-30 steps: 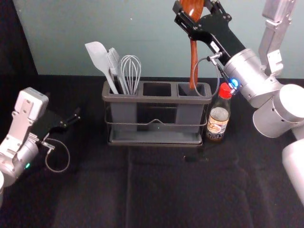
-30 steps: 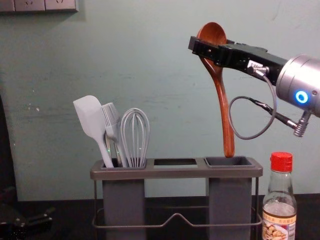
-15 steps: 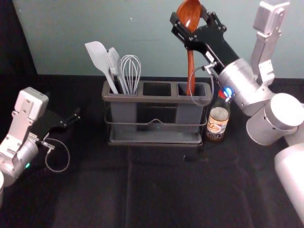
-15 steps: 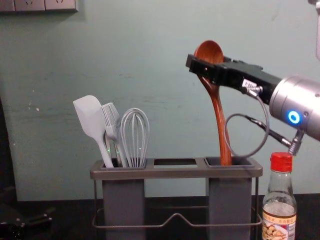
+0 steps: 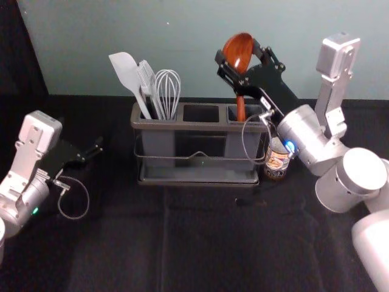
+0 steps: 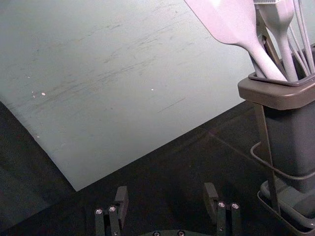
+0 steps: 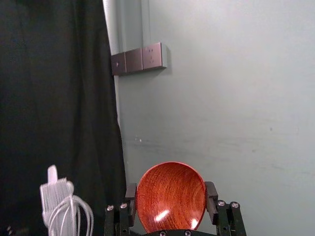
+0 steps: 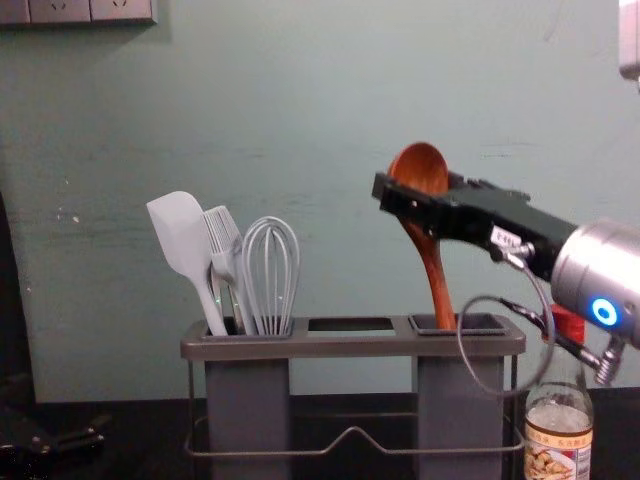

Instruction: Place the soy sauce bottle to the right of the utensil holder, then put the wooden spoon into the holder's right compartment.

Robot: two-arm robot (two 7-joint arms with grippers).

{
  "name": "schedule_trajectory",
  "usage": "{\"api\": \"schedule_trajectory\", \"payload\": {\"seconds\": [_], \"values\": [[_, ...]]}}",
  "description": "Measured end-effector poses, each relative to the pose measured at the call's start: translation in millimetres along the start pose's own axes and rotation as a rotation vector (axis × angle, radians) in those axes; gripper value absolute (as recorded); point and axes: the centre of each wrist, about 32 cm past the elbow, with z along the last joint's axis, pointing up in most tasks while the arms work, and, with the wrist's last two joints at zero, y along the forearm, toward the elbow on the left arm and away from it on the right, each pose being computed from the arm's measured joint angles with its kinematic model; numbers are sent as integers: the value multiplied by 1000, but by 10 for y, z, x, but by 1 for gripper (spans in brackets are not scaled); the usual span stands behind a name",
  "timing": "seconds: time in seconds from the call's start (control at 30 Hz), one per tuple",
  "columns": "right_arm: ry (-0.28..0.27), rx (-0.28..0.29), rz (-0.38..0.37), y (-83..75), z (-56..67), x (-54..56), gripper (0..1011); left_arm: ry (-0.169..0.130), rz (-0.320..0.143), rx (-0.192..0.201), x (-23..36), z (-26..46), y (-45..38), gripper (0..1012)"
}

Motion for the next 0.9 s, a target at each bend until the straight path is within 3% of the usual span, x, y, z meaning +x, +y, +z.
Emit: {"api": "schedule_trajectory", "payload": {"seconds": [0.37,0.73,0.9], "values": [[-41,-45,15,-219,-130,-45,838,0,0,0,0,0,0,1005],[-54,-32,4,-322,-117,-70,839,0,0,0,0,0,0,1005],[-61,-16,0,-361,-109,-84,951,0,0,0,0,0,0,1005]]}}
